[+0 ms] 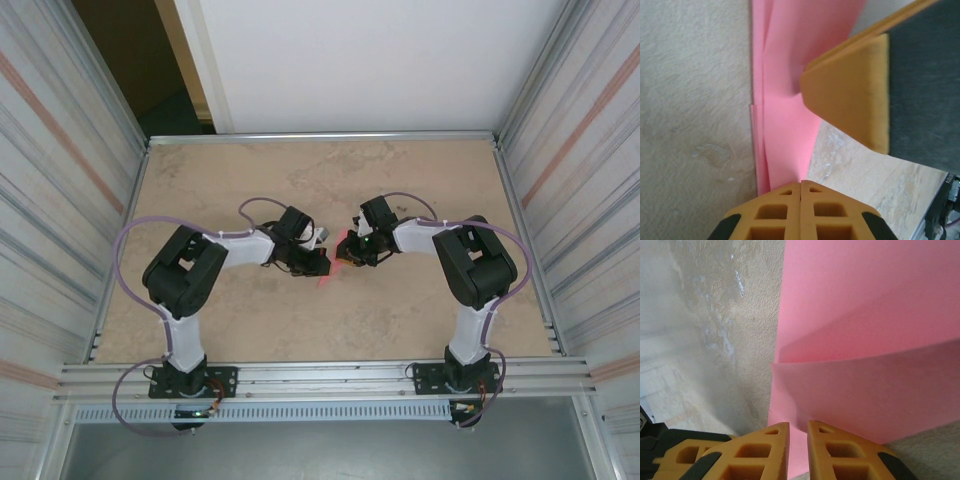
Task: Fold a paper plane with a square sheet of paper (pick it up from the middle)
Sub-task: Fold the wing for the fifth time at the center of the table.
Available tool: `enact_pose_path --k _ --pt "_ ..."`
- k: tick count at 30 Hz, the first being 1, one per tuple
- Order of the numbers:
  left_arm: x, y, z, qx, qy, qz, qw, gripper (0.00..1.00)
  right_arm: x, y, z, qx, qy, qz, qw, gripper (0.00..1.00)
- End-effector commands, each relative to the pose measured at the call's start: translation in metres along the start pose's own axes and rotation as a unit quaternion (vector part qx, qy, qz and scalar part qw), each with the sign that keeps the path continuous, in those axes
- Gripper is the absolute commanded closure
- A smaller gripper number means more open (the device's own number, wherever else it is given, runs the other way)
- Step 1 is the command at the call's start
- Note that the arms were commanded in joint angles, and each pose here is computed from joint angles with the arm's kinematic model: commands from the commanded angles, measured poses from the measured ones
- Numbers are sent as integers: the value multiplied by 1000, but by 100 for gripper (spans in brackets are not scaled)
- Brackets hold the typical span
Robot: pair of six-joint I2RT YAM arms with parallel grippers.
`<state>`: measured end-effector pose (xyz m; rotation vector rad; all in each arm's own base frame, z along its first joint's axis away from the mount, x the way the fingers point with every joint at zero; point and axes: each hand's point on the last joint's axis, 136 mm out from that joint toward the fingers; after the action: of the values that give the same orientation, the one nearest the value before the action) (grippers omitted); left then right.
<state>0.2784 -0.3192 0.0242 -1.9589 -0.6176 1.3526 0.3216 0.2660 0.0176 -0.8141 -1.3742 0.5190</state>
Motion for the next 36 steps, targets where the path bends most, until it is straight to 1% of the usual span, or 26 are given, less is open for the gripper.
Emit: enact_pose_path --k 1,7,14,17,28,36 --pt "14 4 9 21 -16 -41 999 97 -30 9 8 12 36 54 998 82" --pt "28 9 22 44 -33 -66 996 98 -28 4 4 5 35 53 998 83" --pt "31 10 28 56 -36 -68 995 99 5 -17 -14 -21 -18 28 999 82" --pt "30 10 28 58 -35 -66 996 99 10 -19 -20 -25 -30 28 999 82" --pt "29 10 30 62 -34 -62 996 99 -7 -24 -48 -43 -17 50 998 83" --pt "28 10 32 64 -35 -58 996 99 -18 -21 -55 -40 -12 62 997 83"
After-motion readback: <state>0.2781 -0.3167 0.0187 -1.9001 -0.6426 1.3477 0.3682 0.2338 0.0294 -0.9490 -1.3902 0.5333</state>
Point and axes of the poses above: each hand's point on the last joint's axis, 136 mm out from that joint toward the fingers, its own y axis out along the fingers, its own x axis along the line the jaws close on, z = x × y, and after that the axes turned 4 degrees about y, right-handed
